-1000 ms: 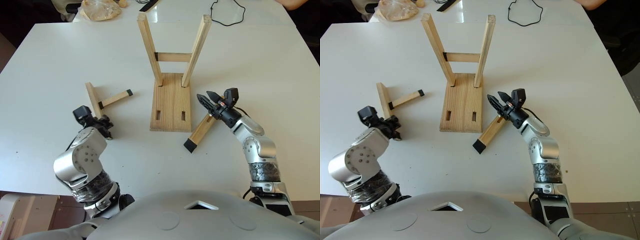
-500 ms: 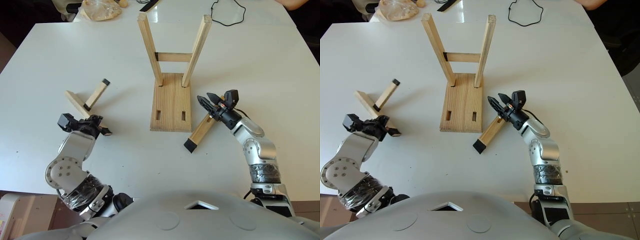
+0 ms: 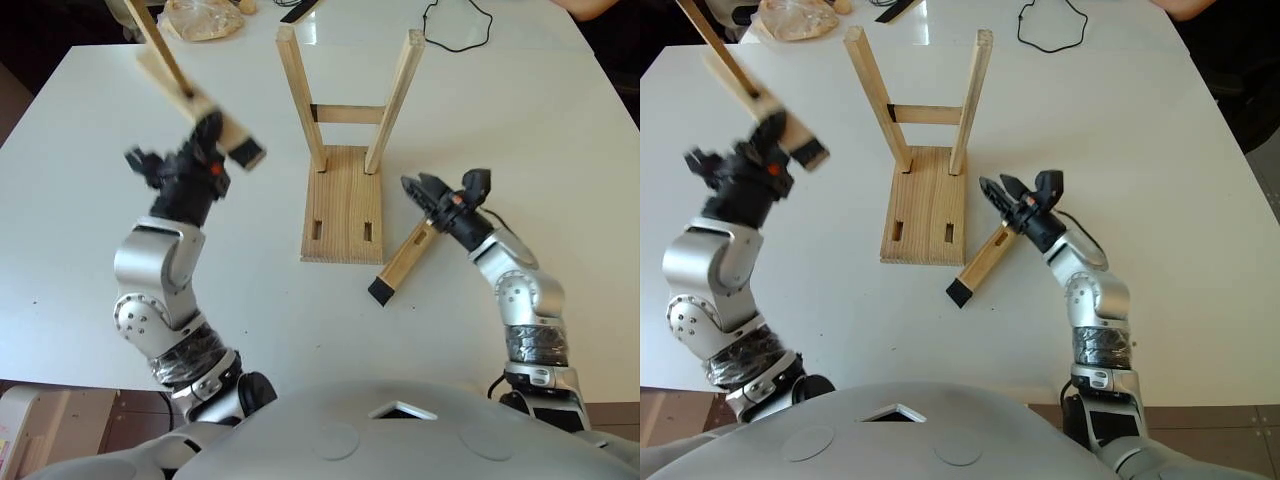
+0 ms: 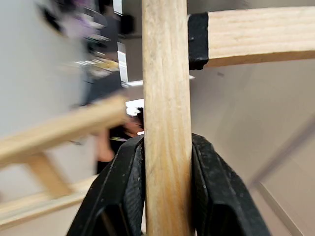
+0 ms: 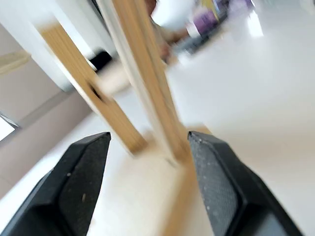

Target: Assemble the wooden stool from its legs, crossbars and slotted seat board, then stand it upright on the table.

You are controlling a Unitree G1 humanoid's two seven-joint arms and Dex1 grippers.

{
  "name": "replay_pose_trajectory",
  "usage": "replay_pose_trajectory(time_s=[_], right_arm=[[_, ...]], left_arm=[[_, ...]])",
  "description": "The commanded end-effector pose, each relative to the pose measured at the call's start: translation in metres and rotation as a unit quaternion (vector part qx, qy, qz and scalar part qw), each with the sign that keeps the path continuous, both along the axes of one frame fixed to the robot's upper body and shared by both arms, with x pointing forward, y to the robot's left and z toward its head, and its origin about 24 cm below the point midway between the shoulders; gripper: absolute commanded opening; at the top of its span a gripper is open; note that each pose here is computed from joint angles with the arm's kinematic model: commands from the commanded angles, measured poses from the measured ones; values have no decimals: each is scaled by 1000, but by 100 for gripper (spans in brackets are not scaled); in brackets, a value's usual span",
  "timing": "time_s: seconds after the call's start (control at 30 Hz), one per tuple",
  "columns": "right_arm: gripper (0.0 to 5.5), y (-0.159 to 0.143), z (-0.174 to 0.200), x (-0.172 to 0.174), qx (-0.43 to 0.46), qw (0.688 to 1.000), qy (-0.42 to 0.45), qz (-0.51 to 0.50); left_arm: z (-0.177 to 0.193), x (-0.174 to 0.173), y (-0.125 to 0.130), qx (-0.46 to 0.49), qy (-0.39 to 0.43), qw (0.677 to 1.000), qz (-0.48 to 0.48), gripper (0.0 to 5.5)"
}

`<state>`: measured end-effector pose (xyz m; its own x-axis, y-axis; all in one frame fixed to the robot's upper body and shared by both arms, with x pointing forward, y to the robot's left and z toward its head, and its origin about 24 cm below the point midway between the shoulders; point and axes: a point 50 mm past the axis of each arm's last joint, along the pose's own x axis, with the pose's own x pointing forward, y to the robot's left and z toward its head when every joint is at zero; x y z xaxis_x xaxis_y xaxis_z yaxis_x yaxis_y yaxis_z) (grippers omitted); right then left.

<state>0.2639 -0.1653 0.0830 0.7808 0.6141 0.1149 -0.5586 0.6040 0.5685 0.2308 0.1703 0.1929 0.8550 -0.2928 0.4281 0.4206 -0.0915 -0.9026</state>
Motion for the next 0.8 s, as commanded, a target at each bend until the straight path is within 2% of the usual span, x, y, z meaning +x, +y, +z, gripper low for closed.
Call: replay_pose_trajectory(time_s=[0.03, 0.2, 0.3, 0.43, 0.53, 0.57, 0.73, 0.8], right_arm=[[290, 4, 73, 18, 65, 993, -83, 59], [290, 13, 145, 33, 164, 970, -117, 138], [290, 14, 185, 34, 237, 936, -126, 228], [290, 28, 205, 31, 258, 899, -109, 336], [290, 38, 217, 21, 255, 872, -130, 397], [309, 39, 219, 18, 252, 866, -135, 411], [374, 44, 229, 31, 230, 863, -130, 431], [375, 47, 239, 33, 229, 854, -136, 448]], left_arm=[[44, 0, -26, -15, -161, 983, -85, 108], [66, -7, -47, -20, -276, 948, -156, 108], [71, -9, -59, -19, -308, 930, -199, 108], [76, -8, -69, -14, -333, 912, -240, 108], [72, -4, -71, 11, -344, 897, -278, 108], [70, -2, -71, 22, -347, 891, -293, 108], [65, 5, -69, 62, -357, 859, -362, 108], [65, 6, -69, 67, -364, 848, -380, 108]])
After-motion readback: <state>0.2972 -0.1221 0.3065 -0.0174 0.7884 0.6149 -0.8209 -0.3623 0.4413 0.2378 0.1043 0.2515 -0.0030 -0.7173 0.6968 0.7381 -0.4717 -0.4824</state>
